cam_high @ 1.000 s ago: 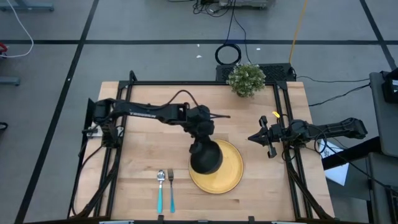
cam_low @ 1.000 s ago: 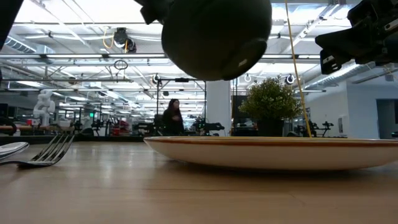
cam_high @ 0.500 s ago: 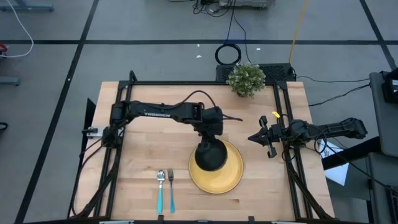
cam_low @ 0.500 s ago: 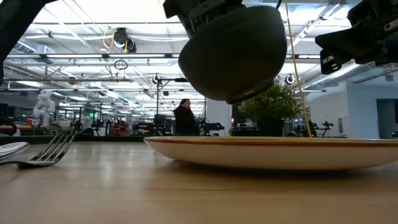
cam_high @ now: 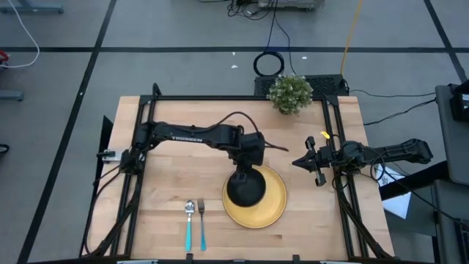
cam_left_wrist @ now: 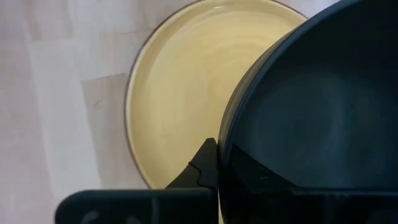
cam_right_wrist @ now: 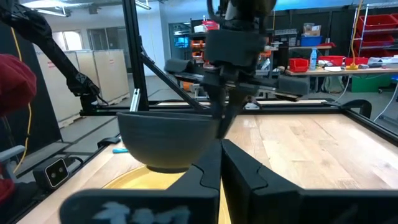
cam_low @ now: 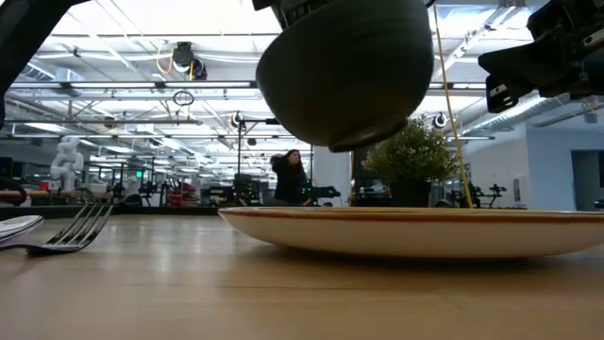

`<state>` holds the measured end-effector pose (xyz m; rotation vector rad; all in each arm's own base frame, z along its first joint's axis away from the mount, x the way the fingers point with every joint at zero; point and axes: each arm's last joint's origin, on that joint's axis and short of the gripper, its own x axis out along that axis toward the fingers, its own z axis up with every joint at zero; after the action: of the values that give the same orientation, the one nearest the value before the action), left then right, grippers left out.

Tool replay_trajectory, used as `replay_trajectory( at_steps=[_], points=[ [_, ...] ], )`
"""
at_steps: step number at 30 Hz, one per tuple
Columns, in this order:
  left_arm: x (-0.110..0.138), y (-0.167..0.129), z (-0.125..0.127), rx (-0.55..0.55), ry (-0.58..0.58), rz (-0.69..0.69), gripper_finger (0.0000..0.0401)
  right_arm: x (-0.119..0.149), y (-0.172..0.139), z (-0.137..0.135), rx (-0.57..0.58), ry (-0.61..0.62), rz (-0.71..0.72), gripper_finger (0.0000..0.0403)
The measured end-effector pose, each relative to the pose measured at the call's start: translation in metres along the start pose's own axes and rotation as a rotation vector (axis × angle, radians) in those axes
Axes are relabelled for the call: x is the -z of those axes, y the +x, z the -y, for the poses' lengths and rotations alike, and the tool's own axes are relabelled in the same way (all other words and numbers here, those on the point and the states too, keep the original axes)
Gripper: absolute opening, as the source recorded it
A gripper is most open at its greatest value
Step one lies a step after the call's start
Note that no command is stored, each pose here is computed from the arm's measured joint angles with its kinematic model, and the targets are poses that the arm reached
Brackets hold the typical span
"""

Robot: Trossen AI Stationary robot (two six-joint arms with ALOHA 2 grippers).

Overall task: Set table place
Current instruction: Put the black bowl on the yellow plate

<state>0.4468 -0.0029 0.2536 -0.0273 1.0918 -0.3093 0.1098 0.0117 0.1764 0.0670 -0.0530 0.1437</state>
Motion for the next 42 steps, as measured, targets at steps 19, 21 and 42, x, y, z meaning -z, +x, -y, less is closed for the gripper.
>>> replay_trajectory(
  at_steps=[19, 21, 42],
  points=[
    [0.012, 0.042, 0.002, -0.009, -0.036, -0.147, 0.0003, 0.001, 0.001, 0.000, 0.001, 0.001, -0.011, 0.0000],
    [0.015, 0.045, 0.001, -0.012, -0.043, -0.182, 0.0003, 0.001, 0.001, 0.000, 0.001, 0.001, -0.012, 0.0000],
    [0.018, 0.056, 0.002, -0.036, -0.037, -0.210, 0.0003, 0.001, 0.001, 0.000, 0.001, 0.002, -0.014, 0.0000]
  ],
)
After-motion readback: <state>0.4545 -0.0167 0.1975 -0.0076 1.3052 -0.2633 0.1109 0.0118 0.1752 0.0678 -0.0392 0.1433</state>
